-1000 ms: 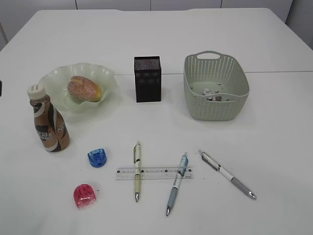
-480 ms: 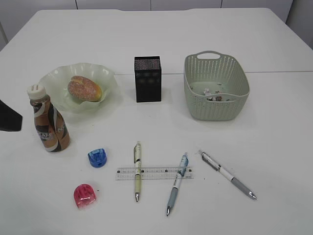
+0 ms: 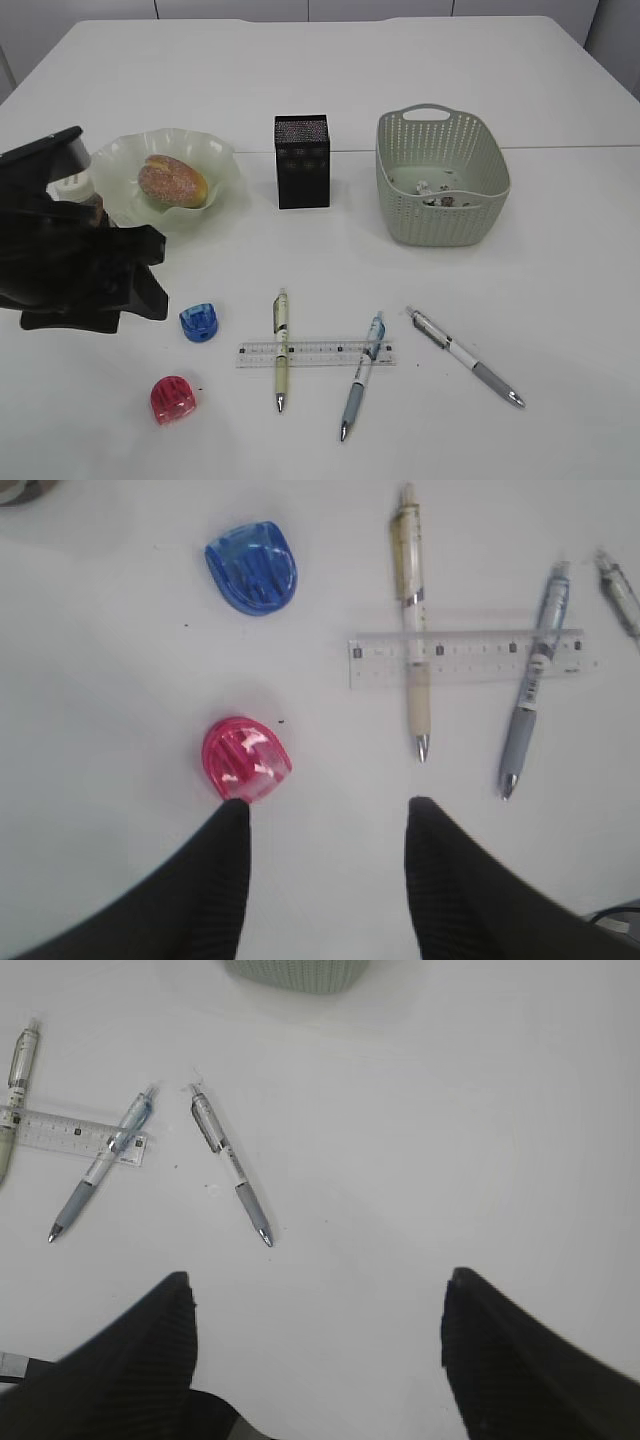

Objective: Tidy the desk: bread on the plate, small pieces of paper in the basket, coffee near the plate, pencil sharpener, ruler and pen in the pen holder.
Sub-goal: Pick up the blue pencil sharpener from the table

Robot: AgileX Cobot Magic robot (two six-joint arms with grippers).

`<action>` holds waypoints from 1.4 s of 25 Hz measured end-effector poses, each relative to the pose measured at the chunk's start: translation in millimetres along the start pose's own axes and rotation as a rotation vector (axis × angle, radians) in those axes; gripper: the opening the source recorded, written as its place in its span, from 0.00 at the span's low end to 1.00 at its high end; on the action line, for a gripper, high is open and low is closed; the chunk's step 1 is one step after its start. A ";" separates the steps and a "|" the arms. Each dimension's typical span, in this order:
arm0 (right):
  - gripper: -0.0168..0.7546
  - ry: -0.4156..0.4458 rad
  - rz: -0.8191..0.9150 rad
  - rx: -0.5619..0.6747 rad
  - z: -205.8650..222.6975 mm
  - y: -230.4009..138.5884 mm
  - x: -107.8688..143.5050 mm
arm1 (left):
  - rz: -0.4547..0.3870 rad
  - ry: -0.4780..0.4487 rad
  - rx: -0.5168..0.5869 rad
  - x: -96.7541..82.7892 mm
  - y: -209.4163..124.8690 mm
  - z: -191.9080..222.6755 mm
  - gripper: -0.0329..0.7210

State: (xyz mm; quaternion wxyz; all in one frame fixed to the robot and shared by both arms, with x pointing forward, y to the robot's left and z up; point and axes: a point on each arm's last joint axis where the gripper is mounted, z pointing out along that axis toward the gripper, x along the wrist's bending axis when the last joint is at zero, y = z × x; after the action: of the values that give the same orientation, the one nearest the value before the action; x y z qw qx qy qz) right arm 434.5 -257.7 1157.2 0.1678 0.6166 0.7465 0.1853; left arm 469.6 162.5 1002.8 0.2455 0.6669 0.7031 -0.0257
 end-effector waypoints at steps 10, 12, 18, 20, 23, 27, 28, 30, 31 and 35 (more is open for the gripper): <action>0.75 0.038 0.059 0.002 -0.1 -0.1 3.4 | -0.061 0.031 0.012 -18.3 46.0 47.5 0.59; 0.75 0.038 0.061 0.002 -0.1 -0.1 3.4 | -0.059 0.053 0.019 -21.5 54.4 51.0 0.60; 0.75 0.057 0.072 0.004 -0.2 -0.1 5.2 | -0.038 0.176 0.082 -24.2 67.1 41.7 0.60; 0.75 0.058 0.072 0.004 -0.2 -0.1 5.3 | -0.038 0.196 0.105 -24.6 67.4 38.2 0.60; 0.75 0.058 0.072 0.004 -0.2 -0.1 5.3 | -0.042 0.222 0.147 -22.8 63.9 37.1 0.60; 0.75 0.060 0.073 0.004 -0.2 -0.1 5.4 | -0.062 0.228 0.186 -22.5 60.3 37.0 0.60; 0.75 0.062 0.073 0.004 -0.3 -0.1 5.6 | -0.062 0.231 0.192 -22.4 59.9 36.6 0.60; 0.75 0.062 0.073 0.004 -0.3 -0.1 5.6 | -0.072 0.223 0.199 -23.2 59.2 36.7 0.60; 0.75 0.062 0.073 0.004 -0.3 -0.1 5.6 | -0.075 0.219 0.199 -23.6 59.2 36.8 0.60; 0.75 0.062 0.073 0.004 -0.3 -0.1 5.6 | -0.079 0.206 0.181 -24.5 61.1 39.0 0.60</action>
State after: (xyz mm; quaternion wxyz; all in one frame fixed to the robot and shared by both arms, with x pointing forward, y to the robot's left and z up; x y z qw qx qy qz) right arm 433.2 -252.2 1157.2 0.1365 0.6379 0.7286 0.2089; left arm 539.5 132.3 995.6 0.1099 0.6571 0.7452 -0.0301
